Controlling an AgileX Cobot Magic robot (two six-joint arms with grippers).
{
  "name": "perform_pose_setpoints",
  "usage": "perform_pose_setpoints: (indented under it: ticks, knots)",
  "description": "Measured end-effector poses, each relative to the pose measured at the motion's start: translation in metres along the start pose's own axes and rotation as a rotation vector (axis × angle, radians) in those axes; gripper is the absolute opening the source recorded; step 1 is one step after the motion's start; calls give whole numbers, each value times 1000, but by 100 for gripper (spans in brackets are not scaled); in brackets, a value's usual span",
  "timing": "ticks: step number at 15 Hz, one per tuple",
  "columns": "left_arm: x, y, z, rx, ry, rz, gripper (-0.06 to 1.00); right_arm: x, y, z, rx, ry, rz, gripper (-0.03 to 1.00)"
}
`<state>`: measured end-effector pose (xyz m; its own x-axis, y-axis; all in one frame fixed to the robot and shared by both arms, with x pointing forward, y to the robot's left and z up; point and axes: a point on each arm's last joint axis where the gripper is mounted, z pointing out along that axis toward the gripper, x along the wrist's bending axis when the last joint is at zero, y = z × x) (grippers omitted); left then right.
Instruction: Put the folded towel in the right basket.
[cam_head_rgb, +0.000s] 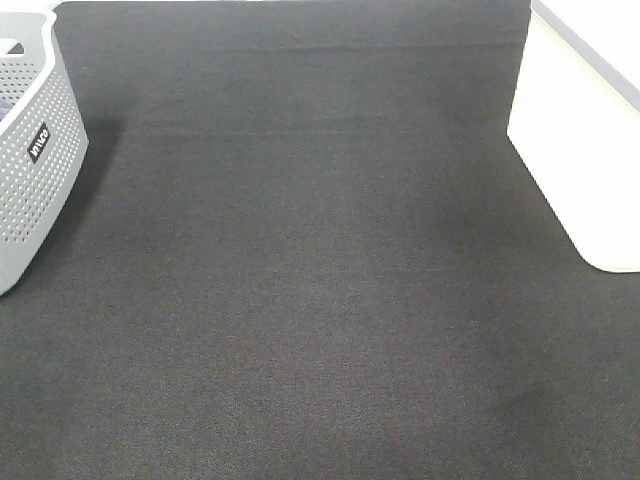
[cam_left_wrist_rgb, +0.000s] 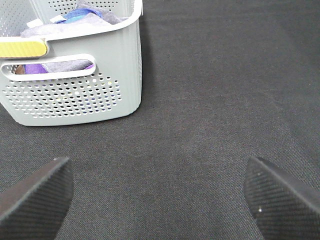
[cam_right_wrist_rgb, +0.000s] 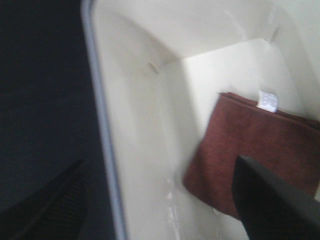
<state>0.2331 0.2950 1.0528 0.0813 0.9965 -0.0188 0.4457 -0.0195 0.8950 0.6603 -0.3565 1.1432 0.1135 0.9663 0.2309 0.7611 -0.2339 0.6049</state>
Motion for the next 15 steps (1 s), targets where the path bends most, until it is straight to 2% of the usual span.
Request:
perform_pose_setpoints:
  ticks: [4,6,8,11,15]
  knots:
    - [0,0,0,0,0,0,88,49,-16,-33,81,63,-106,73]
    - [0,0,0,0,0,0,88,54,-18,-36,85,66,-119,73]
    - [0,0,0,0,0,0,88,73,-22,-57,55,78,-173,73]
    - [0,0,0,0,0,0,88,79,-30,-97,-10,74,-179,73]
    - [0,0,0,0,0,0,88,66,-90,-140,26,29,-186,73]
